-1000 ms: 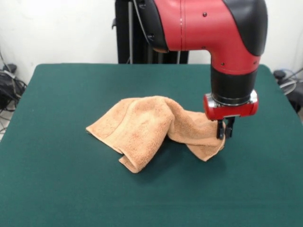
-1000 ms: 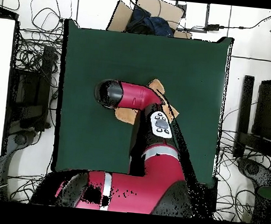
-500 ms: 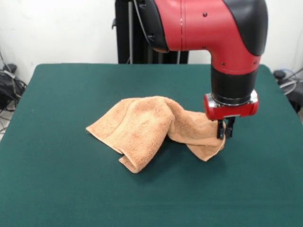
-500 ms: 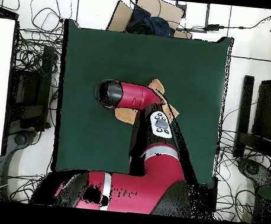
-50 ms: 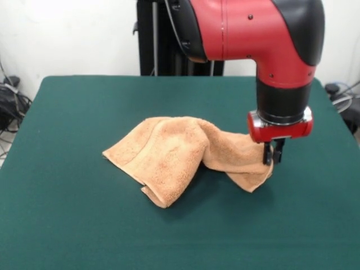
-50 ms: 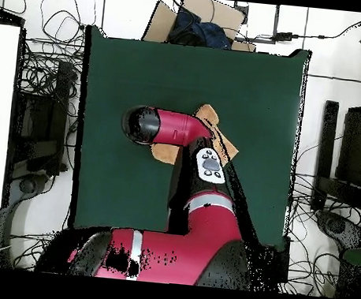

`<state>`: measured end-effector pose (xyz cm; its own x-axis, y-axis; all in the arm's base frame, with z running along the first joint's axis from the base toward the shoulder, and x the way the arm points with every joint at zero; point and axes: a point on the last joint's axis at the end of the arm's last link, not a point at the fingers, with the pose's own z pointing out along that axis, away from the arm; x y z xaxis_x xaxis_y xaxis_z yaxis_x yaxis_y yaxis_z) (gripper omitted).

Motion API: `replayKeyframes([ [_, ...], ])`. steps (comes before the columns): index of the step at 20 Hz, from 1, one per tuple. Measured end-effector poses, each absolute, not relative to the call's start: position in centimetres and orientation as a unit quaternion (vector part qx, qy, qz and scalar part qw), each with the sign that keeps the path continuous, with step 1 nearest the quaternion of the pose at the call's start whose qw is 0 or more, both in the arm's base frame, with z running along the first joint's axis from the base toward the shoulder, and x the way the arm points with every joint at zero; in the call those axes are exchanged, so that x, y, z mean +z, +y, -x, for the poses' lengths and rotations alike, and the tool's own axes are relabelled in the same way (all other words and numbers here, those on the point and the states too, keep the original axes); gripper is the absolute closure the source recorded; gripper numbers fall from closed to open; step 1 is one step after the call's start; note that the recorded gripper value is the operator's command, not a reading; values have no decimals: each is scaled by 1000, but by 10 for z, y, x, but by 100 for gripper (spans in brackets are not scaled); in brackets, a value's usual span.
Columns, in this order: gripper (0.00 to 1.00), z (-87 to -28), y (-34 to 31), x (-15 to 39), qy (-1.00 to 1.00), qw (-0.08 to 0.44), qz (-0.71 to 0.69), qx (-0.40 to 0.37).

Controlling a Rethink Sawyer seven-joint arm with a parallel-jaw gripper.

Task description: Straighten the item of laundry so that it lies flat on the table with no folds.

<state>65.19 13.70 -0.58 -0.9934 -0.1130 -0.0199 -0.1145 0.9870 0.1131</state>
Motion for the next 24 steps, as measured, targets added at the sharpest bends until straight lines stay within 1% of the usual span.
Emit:
replayKeyframes([
  [13,100,-644,182,-3,995,4,75,61],
  [24,100,-642,191,-3,995,2,75,63],
])
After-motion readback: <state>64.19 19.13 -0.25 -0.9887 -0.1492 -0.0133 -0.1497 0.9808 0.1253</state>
